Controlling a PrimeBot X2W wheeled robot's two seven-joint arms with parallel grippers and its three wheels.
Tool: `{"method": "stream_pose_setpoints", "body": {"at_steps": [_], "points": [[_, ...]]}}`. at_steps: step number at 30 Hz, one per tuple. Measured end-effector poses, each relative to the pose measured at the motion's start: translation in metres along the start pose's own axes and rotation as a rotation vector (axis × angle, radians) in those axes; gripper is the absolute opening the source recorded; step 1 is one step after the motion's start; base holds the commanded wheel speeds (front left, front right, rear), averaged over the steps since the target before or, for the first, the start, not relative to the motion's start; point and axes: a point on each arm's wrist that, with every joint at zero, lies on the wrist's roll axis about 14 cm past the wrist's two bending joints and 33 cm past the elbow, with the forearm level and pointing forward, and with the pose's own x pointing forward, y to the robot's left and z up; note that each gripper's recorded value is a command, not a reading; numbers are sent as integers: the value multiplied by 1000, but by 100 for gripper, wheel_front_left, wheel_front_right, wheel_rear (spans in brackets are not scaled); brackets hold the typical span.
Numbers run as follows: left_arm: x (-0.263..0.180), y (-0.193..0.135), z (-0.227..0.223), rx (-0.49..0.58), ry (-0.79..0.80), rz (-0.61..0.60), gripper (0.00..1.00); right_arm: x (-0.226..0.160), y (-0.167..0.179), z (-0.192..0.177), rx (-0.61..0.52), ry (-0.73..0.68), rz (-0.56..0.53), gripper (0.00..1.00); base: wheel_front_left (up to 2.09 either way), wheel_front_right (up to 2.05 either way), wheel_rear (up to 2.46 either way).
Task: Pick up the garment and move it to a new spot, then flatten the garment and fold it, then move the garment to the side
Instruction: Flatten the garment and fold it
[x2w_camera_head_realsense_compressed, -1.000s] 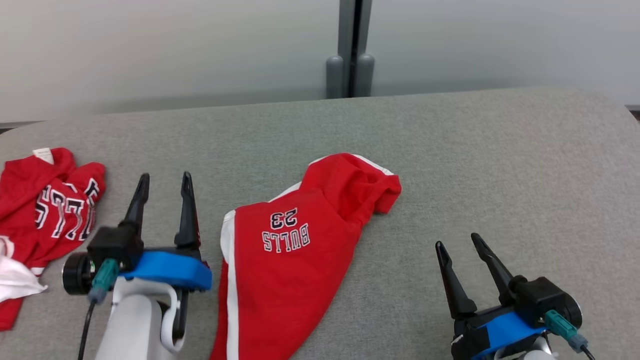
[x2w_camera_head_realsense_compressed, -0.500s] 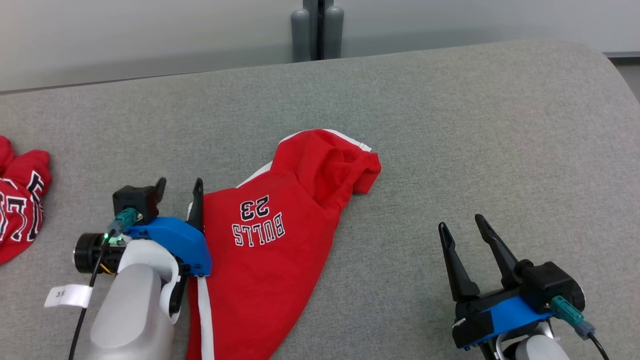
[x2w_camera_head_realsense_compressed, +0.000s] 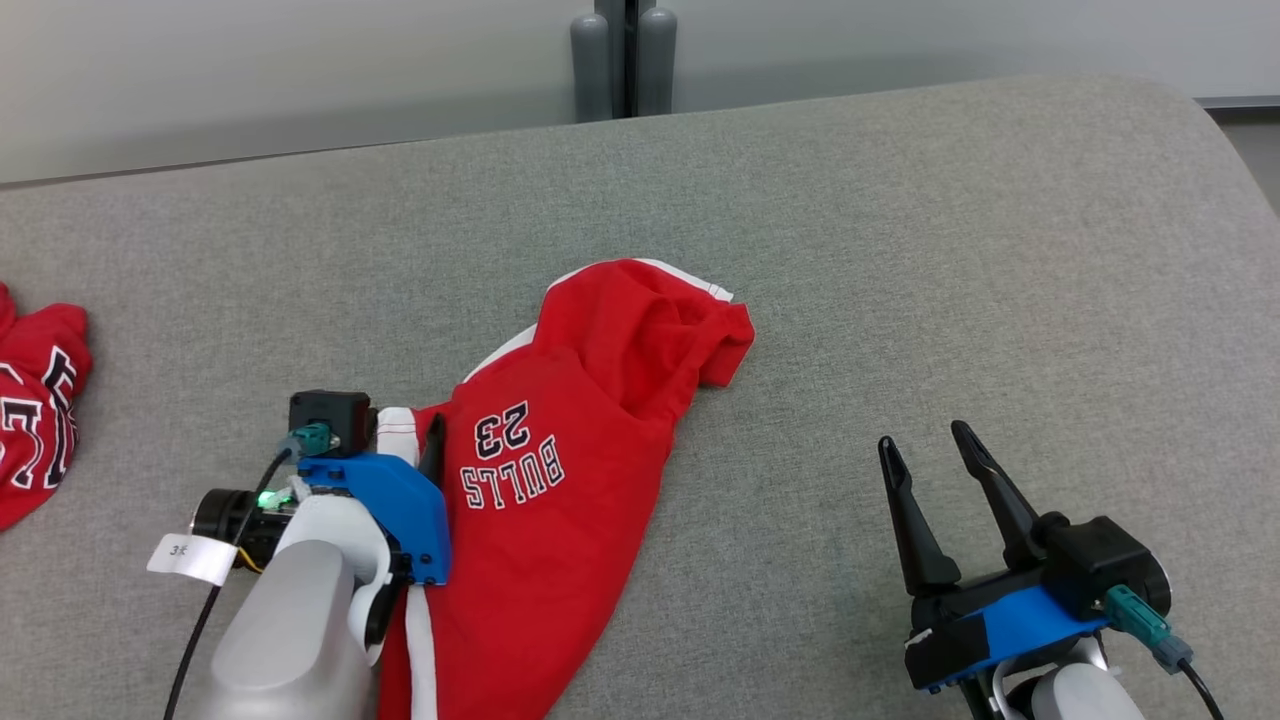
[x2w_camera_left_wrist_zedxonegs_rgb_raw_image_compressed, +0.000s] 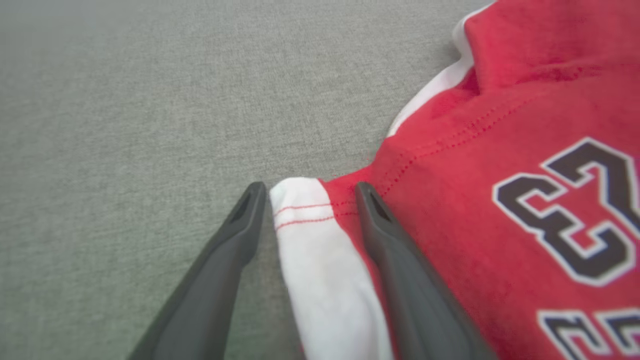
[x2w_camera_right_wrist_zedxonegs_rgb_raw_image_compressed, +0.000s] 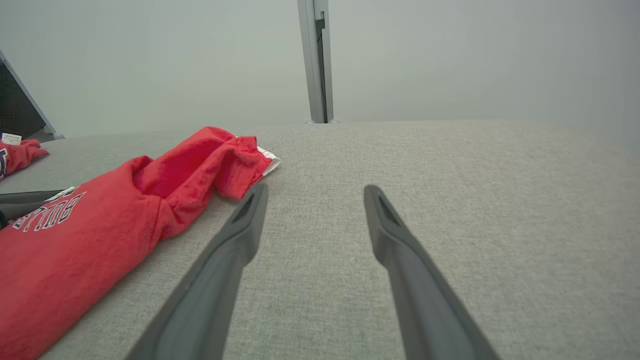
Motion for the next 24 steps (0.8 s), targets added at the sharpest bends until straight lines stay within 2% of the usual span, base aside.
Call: {"method": "stream_pose_setpoints", "body": {"at_steps": [1,2,3,6,9,16,20,24], "points": [[0,-3,1,2,-4,-8,41,0,0,1,2,-2,0,100,0,0,0],[-1,-5,1,2,-9,-14,13,0,0,1,4,-4,0,100,0,0,0],[-1,-5,0,12,-6,-18,0,-1,1,2,4,-5,2,100,0,0,0],[-2,-7,3,17,-23,-28,0,-1,2,3,5,-9,5,100,0,0,0],[-5,1,21,30,-110,-14,0,-2,2,6,5,-16,3,100,0,0,0],[-18,4,108,86,-418,18,0,-7,2,14,8,-39,2,100,0,0,0],[-28,-10,148,120,-543,-7,0,-11,1,18,9,-50,-4,100,0,0,0],[-37,-47,167,133,-623,-98,0,-16,-2,18,15,-52,-15,100,0,0,0]]}}
